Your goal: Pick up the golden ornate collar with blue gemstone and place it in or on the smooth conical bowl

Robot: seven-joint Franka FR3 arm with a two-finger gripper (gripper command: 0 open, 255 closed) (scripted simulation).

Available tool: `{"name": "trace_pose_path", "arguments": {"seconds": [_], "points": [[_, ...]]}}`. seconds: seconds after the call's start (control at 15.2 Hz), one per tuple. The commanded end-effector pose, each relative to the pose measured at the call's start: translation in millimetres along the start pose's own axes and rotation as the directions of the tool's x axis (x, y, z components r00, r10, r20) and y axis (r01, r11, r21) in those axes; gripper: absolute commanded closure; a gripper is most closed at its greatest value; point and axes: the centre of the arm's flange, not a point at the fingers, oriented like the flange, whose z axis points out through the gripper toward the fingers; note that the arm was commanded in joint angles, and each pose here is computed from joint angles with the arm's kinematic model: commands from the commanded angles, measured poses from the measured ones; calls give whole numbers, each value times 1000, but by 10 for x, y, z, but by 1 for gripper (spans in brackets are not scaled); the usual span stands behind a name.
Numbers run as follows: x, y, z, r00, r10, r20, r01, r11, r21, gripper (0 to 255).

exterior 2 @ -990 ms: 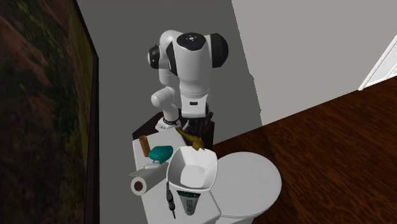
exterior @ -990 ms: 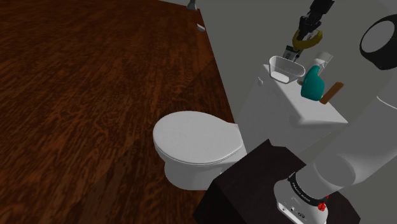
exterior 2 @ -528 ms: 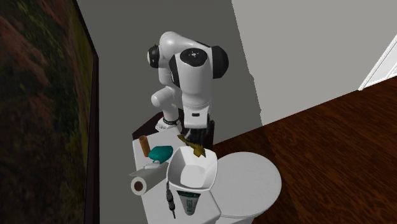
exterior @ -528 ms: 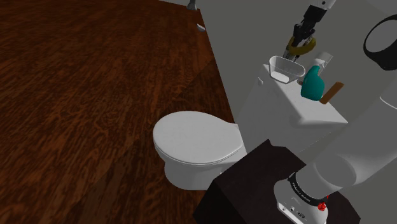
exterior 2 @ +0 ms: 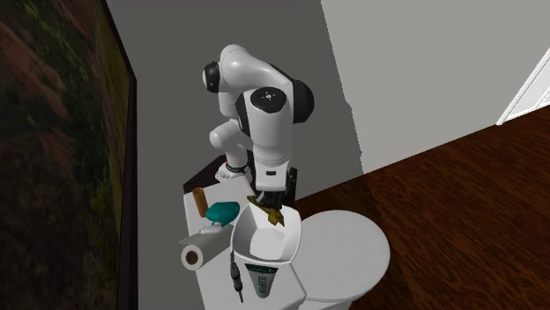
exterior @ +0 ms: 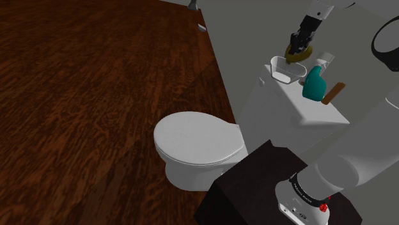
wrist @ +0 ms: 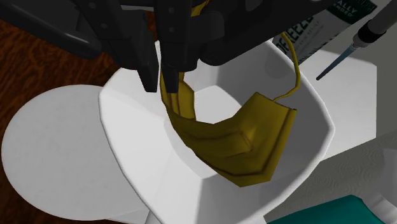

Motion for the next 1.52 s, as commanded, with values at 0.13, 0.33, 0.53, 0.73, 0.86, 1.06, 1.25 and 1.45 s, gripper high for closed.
{"name": "trace_pose_path", "arguments": {"seconds": [0.13, 0.33, 0.53, 0.73, 0.86, 1.06, 1.25, 1.45], "points": [[8, 7, 60, 1000, 0, -1, 0, 1000, 0, 255], [8, 7, 60, 1000, 0, -1, 0, 1000, 0, 255], [8, 7, 60, 1000, 0, -1, 0, 1000, 0, 0], [8, 7, 60, 1000, 0, -1, 0, 1000, 0, 0], [8, 7, -72, 1000, 0, -1, 0, 1000, 0, 0], [7, 7, -440, 1000, 0, -1, 0, 1000, 0, 0], [7, 7, -440, 1000, 0, -1, 0, 1000, 0, 0], [7, 7, -440, 1000, 0, -1, 0, 1000, 0, 0]]}}
